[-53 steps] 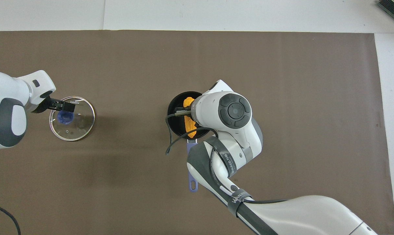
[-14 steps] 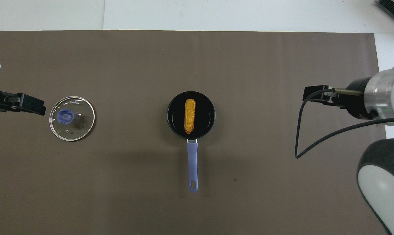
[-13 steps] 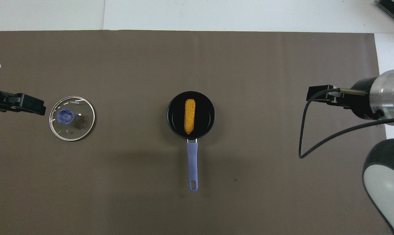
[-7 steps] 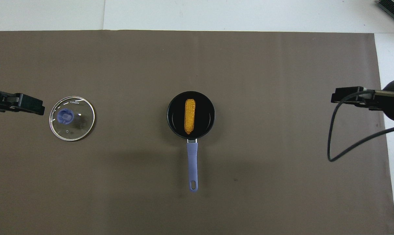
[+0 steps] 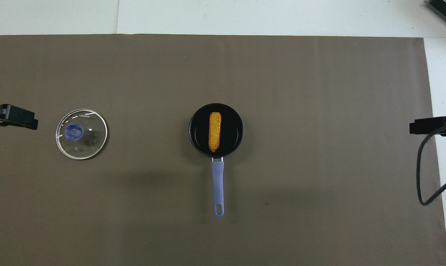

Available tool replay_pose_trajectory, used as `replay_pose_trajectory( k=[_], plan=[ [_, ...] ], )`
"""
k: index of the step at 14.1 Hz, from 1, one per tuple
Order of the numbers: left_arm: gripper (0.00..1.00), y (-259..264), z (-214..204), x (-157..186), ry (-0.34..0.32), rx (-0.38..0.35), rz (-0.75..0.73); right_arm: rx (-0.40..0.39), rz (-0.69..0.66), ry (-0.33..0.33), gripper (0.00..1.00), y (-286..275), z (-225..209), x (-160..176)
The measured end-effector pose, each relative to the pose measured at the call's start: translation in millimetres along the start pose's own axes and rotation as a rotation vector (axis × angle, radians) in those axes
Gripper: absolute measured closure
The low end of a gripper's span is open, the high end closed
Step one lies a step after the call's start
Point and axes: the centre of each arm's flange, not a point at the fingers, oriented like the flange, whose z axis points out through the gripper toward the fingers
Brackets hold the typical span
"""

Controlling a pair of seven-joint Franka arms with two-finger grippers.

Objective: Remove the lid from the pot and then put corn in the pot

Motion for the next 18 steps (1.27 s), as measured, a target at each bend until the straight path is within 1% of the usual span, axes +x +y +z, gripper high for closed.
replay_pose_trajectory(
  k=[7,8,10,12,14,18],
  plan=[
    [0.0,0.0,0.0,0.0,0.0,0.0,0.0,0.0,-0.027,-0.022,0.0,-14.8,1.7,-2.4],
    [0.0,0.0,0.0,0.0,0.0,0.0,0.0,0.008,-0.031,-0.03,0.0,-17.7,2.2,-3.5],
    [0.0,0.0,0.0,0.0,0.0,0.0,0.0,0.04,-0.023,-0.067,0.0,-17.7,5.0,-7.6],
    [0.0,0.0,0.0,0.0,0.0,0.0,0.0,0.044,-0.015,-0.085,0.0,-13.3,5.7,-9.4],
    [0.0,0.0,0.0,0.0,0.0,0.0,0.0,0.044,-0.018,-0.104,0.0,-14.0,3.0,-6.5],
    [0.0,0.0,0.0,-0.1,0.0,0.0,0.0,0.038,-0.051,-0.106,0.0,-30.4,3.5,4.5]
  ],
)
